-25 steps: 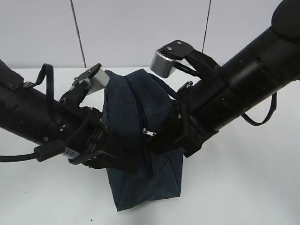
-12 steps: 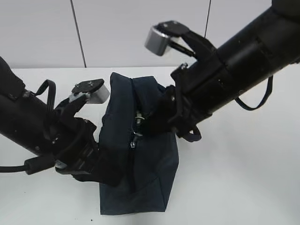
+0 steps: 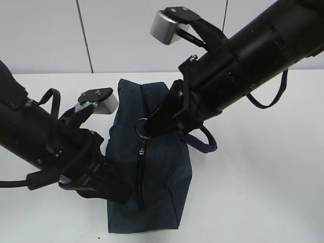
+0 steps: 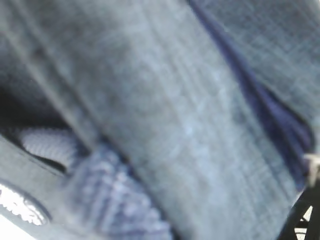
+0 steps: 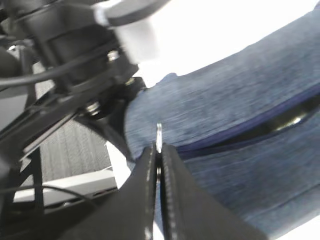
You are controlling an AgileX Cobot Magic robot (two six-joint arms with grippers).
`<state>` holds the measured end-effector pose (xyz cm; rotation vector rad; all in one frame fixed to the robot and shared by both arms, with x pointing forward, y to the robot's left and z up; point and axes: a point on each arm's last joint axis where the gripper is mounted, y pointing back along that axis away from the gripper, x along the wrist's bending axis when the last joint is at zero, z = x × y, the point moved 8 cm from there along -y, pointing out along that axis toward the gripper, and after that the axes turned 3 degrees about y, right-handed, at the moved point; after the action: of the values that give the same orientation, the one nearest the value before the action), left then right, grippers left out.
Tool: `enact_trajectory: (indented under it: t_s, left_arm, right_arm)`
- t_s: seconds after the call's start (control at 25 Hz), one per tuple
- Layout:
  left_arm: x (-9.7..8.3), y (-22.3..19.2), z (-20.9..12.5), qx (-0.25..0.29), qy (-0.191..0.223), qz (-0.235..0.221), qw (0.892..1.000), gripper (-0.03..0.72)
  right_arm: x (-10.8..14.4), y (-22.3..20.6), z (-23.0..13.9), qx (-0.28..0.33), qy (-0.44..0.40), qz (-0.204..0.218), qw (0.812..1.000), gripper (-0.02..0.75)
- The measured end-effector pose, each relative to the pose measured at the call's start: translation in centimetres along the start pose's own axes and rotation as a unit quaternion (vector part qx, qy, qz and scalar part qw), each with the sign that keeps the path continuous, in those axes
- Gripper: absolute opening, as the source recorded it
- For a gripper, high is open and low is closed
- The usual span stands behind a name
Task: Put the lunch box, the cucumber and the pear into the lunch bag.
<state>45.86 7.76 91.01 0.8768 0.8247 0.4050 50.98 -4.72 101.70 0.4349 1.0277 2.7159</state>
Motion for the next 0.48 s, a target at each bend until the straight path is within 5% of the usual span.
enact_trajectory:
  t_s: [0.48]
  left_arm:
    - [-0.1,0.0,-0.2,0.006,-0.002,-0.003,1.0,0.012]
  right_arm:
    - [-2.1,-1.6,-0.2,-0.005,-0.026,-0.024,0.999,0.006]
